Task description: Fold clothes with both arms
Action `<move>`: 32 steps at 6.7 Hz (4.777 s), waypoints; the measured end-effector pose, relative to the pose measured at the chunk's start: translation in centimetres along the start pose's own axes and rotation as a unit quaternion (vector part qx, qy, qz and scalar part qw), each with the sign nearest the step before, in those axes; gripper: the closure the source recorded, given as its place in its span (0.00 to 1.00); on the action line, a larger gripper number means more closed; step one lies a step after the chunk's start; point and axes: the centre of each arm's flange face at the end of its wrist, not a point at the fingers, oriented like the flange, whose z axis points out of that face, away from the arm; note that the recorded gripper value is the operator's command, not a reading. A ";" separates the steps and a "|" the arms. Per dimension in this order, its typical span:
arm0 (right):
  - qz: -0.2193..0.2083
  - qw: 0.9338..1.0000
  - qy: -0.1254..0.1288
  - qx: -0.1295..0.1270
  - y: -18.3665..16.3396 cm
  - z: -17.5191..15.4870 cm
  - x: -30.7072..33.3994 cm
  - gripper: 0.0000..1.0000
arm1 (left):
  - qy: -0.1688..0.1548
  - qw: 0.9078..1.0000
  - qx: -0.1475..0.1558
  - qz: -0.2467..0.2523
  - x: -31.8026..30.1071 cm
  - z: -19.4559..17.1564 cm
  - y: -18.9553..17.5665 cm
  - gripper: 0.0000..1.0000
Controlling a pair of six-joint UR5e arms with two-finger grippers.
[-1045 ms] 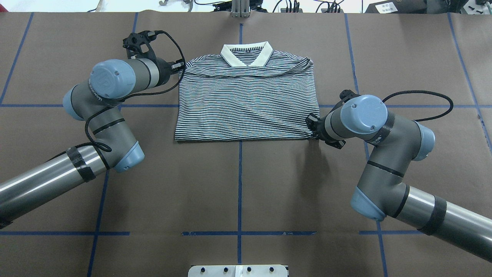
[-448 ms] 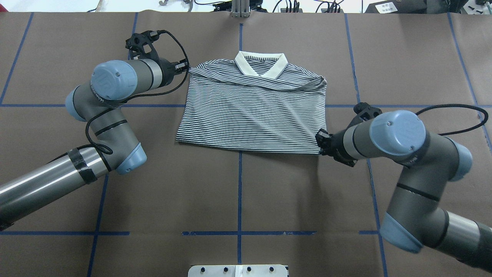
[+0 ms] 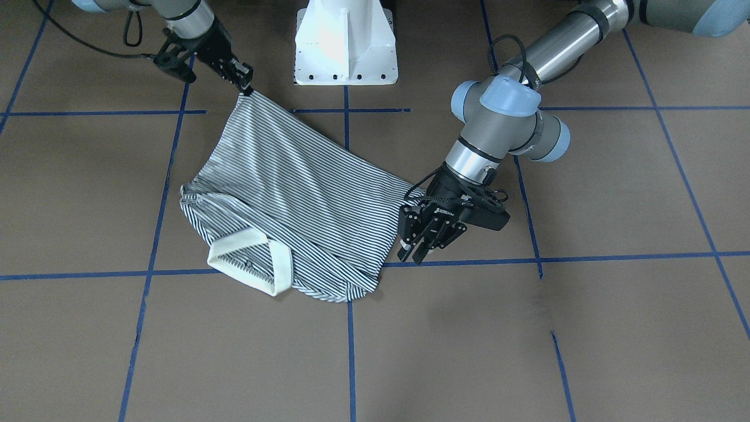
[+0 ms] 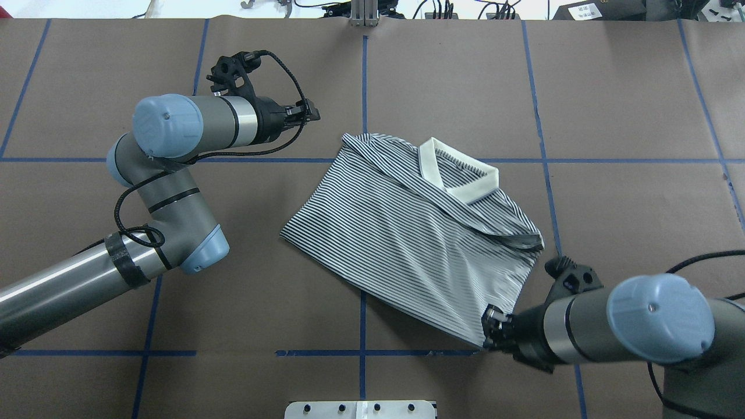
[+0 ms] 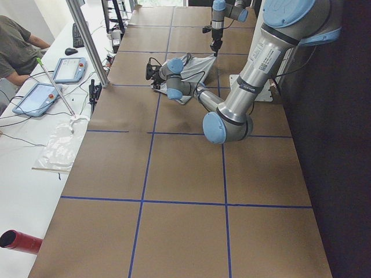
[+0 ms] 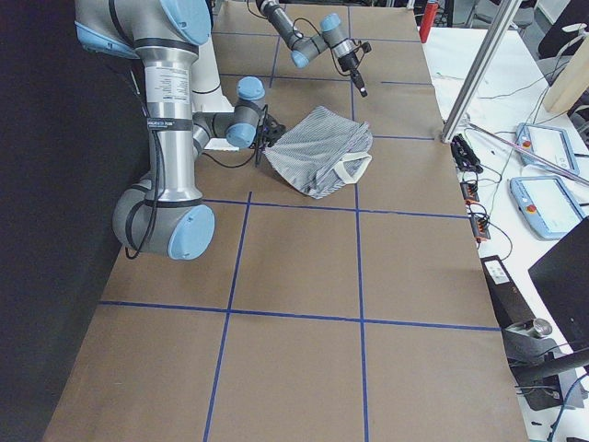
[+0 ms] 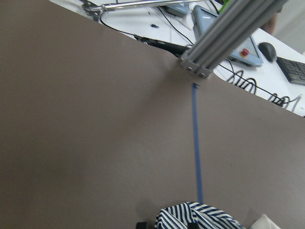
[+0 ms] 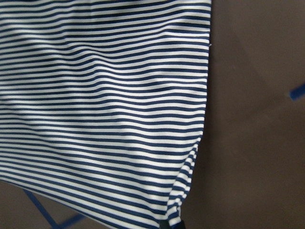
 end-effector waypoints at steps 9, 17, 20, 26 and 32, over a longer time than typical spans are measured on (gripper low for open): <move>0.009 0.988 -0.052 0.142 -12.0 -2.7 -3.5 0.00 | -0.196 0.972 -0.041 -0.119 -3.3 -3.6 15.3 0.36; 0.001 0.987 -0.047 0.151 -12.9 -2.0 -3.8 0.00 | -0.253 0.965 -0.053 -0.037 -1.8 -3.5 22.4 0.42; 0.002 0.987 -0.048 0.152 -13.0 -2.1 -3.8 0.00 | -0.258 0.964 -0.054 -0.031 -2.1 -3.0 22.8 0.46; 0.001 0.987 -0.047 0.151 -12.9 -2.0 -3.8 0.00 | -0.271 0.961 -0.052 -0.028 -3.1 -2.7 22.7 1.00; 0.003 0.986 -0.054 0.159 -13.3 -2.3 -4.3 0.00 | -0.273 0.958 0.036 0.076 -1.8 -2.2 3.5 1.00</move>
